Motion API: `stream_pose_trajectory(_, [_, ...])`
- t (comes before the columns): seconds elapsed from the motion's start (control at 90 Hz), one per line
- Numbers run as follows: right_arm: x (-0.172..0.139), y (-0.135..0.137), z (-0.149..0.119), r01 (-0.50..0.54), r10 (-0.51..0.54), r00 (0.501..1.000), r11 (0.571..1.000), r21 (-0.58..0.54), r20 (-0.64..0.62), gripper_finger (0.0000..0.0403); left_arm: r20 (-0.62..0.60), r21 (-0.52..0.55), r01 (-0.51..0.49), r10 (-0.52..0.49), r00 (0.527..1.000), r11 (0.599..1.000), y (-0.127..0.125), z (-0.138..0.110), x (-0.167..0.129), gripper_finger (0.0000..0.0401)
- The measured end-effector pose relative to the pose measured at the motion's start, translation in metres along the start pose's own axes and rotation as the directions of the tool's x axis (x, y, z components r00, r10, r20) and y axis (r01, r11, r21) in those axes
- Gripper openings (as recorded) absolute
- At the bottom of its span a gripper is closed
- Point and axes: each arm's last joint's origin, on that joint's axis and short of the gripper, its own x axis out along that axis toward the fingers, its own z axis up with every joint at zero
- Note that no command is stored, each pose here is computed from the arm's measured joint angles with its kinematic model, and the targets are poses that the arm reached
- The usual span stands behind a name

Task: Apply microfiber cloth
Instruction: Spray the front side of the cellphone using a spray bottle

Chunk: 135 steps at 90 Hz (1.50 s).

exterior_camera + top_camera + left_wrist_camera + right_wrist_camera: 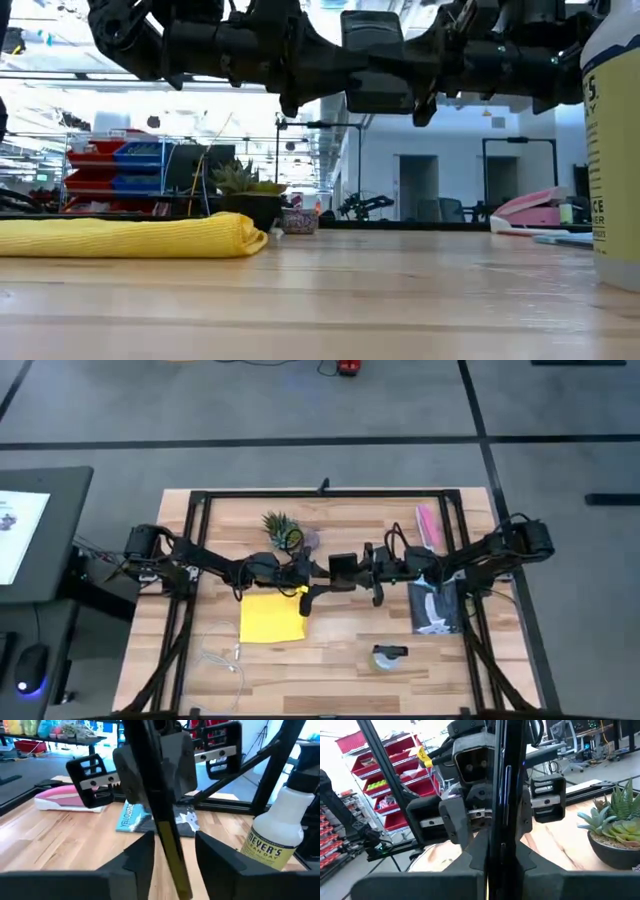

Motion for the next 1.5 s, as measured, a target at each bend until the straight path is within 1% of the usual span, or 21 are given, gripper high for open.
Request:
stream_pose_trajectory(0.133, [0.000,-0.001,0.000,0.013,-0.013,1.000,1.000,-0.001,0.005,0.0014,-0.124,0.074,-0.015,0.024,0.992,0.997,-0.003,0.006,-0.011,0.0110])
stream_pose_trajectory(0.2, [0.000,-0.001,0.000,0.017,-0.017,1.000,1.000,-0.002,0.003,0.0014,-0.242,0.124,-0.021,0.051,0.969,0.992,-0.007,0.015,-0.025,0.0109])
stream_pose_trajectory(0.244, [0.000,-0.001,0.000,0.017,-0.017,1.000,1.000,-0.006,0.003,0.0014,-0.335,0.147,-0.017,0.066,0.940,0.989,-0.010,0.017,-0.037,0.0109])
stream_pose_trajectory(0.289, [0.000,-0.001,0.000,0.017,-0.017,1.000,1.000,-0.009,0.003,0.0014,-0.427,0.155,-0.007,0.074,0.901,0.988,-0.012,0.020,-0.051,0.0109])
stream_pose_trajectory(0.356, [0.000,-0.001,0.000,0.017,-0.017,1.000,1.000,-0.012,0.005,0.0014,-0.545,0.125,-0.014,0.080,0.835,0.992,-0.014,0.022,-0.070,0.0109])
stream_pose_trajectory(0.411, [0.000,-0.001,0.000,0.017,-0.017,1.000,1.000,-0.019,0.007,0.0014,-0.613,0.089,-0.041,0.087,0.785,0.995,-0.015,0.021,-0.082,0.0109])
stream_pose_trajectory(0.478, [0.000,-0.001,0.001,0.023,-0.023,1.000,0.999,-0.026,0.011,0.0014,-0.685,0.070,-0.066,0.096,0.722,0.995,-0.015,0.008,-0.092,0.0108])
stream_pose_trajectory(0.533, [0.000,-0.001,0.001,0.032,-0.032,0.999,0.999,-0.027,0.014,0.0014,-0.729,0.067,-0.075,0.100,0.678,0.995,-0.016,-0.007,-0.095,0.0103])
stream_pose_trajectory(0.633, [-0.001,0.000,0.005,0.034,-0.033,0.999,0.999,-0.027,0.030,0.0014,-0.776,0.058,-0.066,0.086,0.625,0.996,-0.016,-0.032,-0.090,0.0086])
stream_pose_trajectory(0.722, [-0.004,0.003,0.014,0.023,-0.021,0.998,0.999,-0.028,0.065,0.0014,-0.820,0.065,-0.054,0.084,0.566,0.996,-0.017,-0.056,-0.084,0.0064])
stream_pose_trajectory(0.767, [-0.006,0.005,0.019,0.019,-0.016,0.997,0.999,-0.030,0.080,0.0014,-0.831,0.072,-0.051,0.088,0.550,0.996,-0.018,-0.066,-0.079,0.0052])
stream_pose_trajectory(0.811, [-0.008,0.007,0.024,0.018,-0.015,0.996,0.999,-0.036,0.085,0.0014,-0.817,0.071,-0.047,0.084,0.570,0.996,-0.020,-0.069,-0.070,0.0040])
stream_pose_trajectory(0.878, [-0.012,0.009,0.030,0.018,-0.013,0.996,0.998,-0.053,0.089,0.0014,-0.807,0.078,-0.034,0.083,0.585,0.996,-0.021,-0.078,-0.058,0.0021])
stream_pose_trajectory(0.933, [-0.015,0.011,0.035,0.020,-0.015,0.995,0.998,-0.059,0.095,0.0014,-0.782,0.078,-0.028,0.078,0.618,0.997,-0.021,-0.081,-0.044,0.0008])
stream_pose_trajectory(1.0, [-0.020,0.014,0.042,0.025,-0.018,0.994,0.998,-0.062,0.107,0.0014,-0.751,0.080,-0.030,0.080,0.656,0.996,-0.019,-0.082,-0.026,0.0004])
stream_pose_trajectory(1.078, [-0.025,0.018,0.048,0.022,-0.015,0.994,0.997,-0.073,0.107,0.0014,-0.730,0.091,-0.037,0.092,0.677,0.995,-0.015,-0.085,-0.004,0.0004])
stream_pose_trajectory(1.222, [-0.032,0.024,0.056,0.028,-0.020,0.994,0.997,-0.074,0.111,0.0014,-0.712,0.119,-0.058,0.126,0.691,0.991,-0.004,-0.091,0.035,0.0001])
stream_pose_trajectory(1.3, [-0.036,0.026,0.058,0.047,-0.040,0.994,0.996,-0.072,0.104,0.0014,-0.701,0.133,-0.095,0.162,0.695,0.987,0.002,-0.096,0.053,0.0001])
stream_pose_trajectory(1.389, [-0.038,0.028,0.057,0.057,-0.051,0.995,0.996,-0.071,0.082,0.0014,-0.683,0.156,-0.152,0.218,0.697,0.976,0.008,-0.100,0.068,0.0000])
stream_pose_trajectory(1.456, [-0.038,0.029,0.056,0.066,-0.061,0.996,0.995,-0.070,0.072,0.0014,-0.660,0.171,-0.199,0.262,0.704,0.965,0.010,-0.098,0.077,0.0000])
stream_pose_trajectory(1.5, [-0.039,0.029,0.055,0.073,-0.069,0.996,0.995,-0.070,0.059,0.0014,-0.643,0.173,-0.211,0.273,0.715,0.962,0.011,-0.095,0.082,0.0000])
